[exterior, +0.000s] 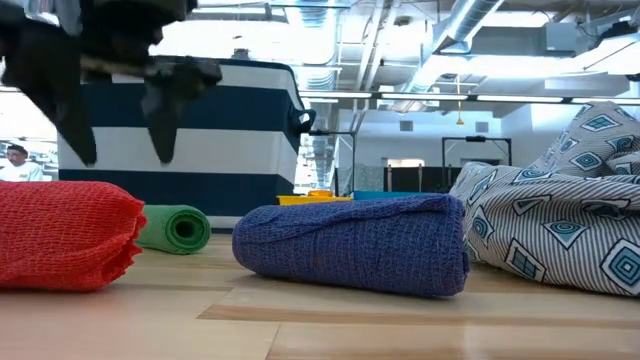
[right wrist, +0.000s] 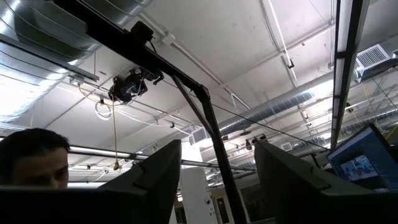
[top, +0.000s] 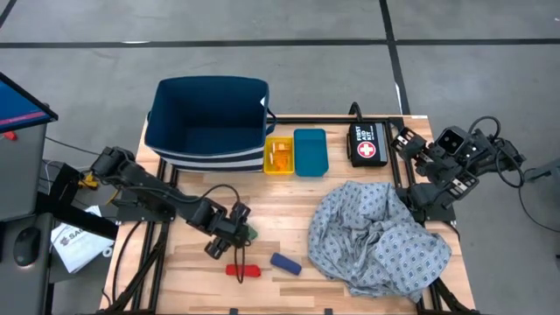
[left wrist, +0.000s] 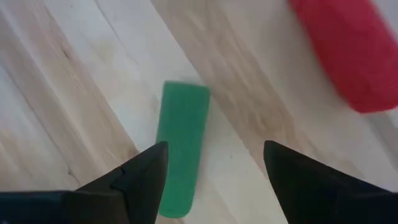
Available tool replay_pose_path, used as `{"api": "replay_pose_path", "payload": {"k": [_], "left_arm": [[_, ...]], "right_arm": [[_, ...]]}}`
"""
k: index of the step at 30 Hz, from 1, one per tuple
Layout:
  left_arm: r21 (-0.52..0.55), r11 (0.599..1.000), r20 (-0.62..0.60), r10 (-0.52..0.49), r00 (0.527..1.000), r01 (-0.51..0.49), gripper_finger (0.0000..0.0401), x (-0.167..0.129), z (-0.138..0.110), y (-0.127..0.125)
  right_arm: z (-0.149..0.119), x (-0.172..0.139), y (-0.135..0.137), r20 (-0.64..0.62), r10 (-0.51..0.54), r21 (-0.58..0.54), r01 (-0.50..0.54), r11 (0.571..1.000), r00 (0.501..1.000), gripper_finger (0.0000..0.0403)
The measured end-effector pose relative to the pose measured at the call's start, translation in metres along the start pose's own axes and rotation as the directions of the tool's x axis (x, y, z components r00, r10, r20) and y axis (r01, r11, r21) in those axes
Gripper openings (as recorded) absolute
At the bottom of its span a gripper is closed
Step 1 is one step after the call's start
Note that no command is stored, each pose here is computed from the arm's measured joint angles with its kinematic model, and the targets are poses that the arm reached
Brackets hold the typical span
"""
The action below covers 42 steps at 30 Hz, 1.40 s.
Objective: Pick & place medical supplies in basket/bin
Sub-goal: Put the green bandage into the right blue bin
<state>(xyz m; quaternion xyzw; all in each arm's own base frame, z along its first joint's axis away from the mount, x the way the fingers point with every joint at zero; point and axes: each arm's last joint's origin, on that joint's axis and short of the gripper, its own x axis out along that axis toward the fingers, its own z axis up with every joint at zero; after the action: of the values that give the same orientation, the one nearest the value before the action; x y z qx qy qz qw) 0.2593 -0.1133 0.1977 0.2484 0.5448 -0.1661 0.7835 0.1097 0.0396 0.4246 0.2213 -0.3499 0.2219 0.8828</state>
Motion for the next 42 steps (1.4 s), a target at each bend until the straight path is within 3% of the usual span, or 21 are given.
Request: {"api": "replay_pose_path", "payload": {"k": [5, 15, 19, 26, 31, 33, 37, 42], "left_arm": [[-0.039, 0.999, 0.030, 0.025, 0.999, -0.023, 0.0246, 0.017, -0.011, 0.008], [-0.013, 0.999, 0.024, 0.033, 0.999, -0.032, 0.0220, 0.039, -0.033, 0.006], [-0.075, 0.995, 0.061, 0.064, 0.996, -0.059, 0.0201, 0.047, -0.038, 0.011], [-0.261, 0.962, 0.068, 0.095, 0.993, -0.074, 0.0122, 0.051, -0.044, 0.026], [-0.360, 0.933, 0.111, 0.040, 0.993, 0.002, 0.0042, 0.047, -0.038, 0.029], [-0.398, 0.917, 0.159, 0.038, 0.987, 0.029, 0.0038, 0.041, -0.032, 0.032], [-0.523, 0.848, 0.330, 0.106, 0.938, 0.088, 0.0040, 0.014, -0.008, 0.044], [-0.636, 0.753, 0.566, 0.306, 0.766, 0.170, 0.0064, -0.041, 0.020, 0.067]], "right_arm": [[0.000, 0.000, 0.000, -0.001, 0.000, -0.001, 0.000, 1.000, 1.000, 0.0201], [-0.005, 0.004, -0.002, -0.010, -0.006, -0.003, 0.006, 1.000, 1.000, 0.0201], [-0.007, 0.004, -0.003, -0.018, -0.011, -0.003, 0.011, 1.000, 1.000, 0.0201], [-0.012, 0.007, -0.004, -0.029, -0.018, 0.027, 0.019, 0.999, 0.999, 0.0201], [-0.018, 0.009, -0.007, -0.059, -0.041, 0.061, 0.045, 0.997, 0.997, 0.0201], [-0.024, 0.011, -0.010, -0.089, -0.070, 0.069, 0.077, 0.995, 0.994, 0.0201], [-0.038, 0.015, -0.016, -0.180, -0.134, 0.094, 0.152, 0.984, 0.974, 0.0201], [-0.044, 0.037, -0.019, -0.401, -0.240, 0.042, 0.280, 0.959, 0.884, 0.0201]]}}
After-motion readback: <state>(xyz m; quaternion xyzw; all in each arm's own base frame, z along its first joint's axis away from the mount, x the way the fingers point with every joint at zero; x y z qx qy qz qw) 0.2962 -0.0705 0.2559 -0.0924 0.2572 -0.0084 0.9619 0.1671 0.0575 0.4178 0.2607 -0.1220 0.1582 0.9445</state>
